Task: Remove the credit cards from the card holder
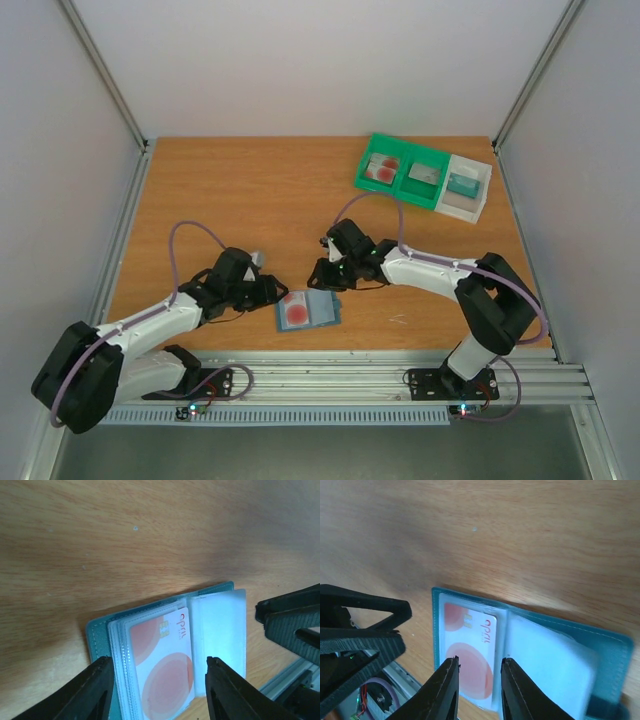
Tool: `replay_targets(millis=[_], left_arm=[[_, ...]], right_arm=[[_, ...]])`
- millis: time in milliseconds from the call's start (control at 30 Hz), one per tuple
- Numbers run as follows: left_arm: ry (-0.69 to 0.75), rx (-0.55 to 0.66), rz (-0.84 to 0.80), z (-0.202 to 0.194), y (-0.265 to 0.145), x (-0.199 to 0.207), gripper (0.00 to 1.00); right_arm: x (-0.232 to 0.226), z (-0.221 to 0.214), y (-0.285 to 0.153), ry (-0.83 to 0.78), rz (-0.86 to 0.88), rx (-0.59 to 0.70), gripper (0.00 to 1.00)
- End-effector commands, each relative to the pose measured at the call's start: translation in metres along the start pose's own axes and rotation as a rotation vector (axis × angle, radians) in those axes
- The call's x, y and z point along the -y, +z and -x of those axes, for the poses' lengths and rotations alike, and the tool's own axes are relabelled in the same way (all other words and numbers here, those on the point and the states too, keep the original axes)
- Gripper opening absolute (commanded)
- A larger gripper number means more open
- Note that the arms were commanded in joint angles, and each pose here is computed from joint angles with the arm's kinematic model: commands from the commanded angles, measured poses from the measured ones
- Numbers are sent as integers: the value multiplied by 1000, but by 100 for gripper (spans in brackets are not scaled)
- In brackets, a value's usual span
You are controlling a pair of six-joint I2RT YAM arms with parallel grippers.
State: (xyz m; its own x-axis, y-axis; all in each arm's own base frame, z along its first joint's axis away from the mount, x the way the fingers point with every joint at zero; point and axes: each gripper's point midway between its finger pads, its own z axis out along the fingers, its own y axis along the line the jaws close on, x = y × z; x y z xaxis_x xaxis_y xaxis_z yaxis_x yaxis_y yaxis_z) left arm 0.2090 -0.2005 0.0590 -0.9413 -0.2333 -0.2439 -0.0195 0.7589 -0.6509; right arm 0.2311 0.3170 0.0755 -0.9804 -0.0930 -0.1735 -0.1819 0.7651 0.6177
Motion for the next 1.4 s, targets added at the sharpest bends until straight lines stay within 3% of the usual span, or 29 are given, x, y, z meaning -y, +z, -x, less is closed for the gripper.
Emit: replay_targets(millis=[0,433,800,1133,1367], left_arm=[[-6,-8,-69,-1,5,8,49],[3,-68,-111,-13,12,10,35],[21,-119,-77,-24,25,-5,12],[36,-142,-46,-29,26,-14,11],[0,-140,-59,-33,28,-16,11]], right_arm=[[-16,-4,15,-11,69,-2,25],[-8,-23,35,-23,59,-53,22],[10,-40,44,16,26,-89,21],[9,-47,52,33,61,-111,20],[12,-51,58,69,79,-119,14]])
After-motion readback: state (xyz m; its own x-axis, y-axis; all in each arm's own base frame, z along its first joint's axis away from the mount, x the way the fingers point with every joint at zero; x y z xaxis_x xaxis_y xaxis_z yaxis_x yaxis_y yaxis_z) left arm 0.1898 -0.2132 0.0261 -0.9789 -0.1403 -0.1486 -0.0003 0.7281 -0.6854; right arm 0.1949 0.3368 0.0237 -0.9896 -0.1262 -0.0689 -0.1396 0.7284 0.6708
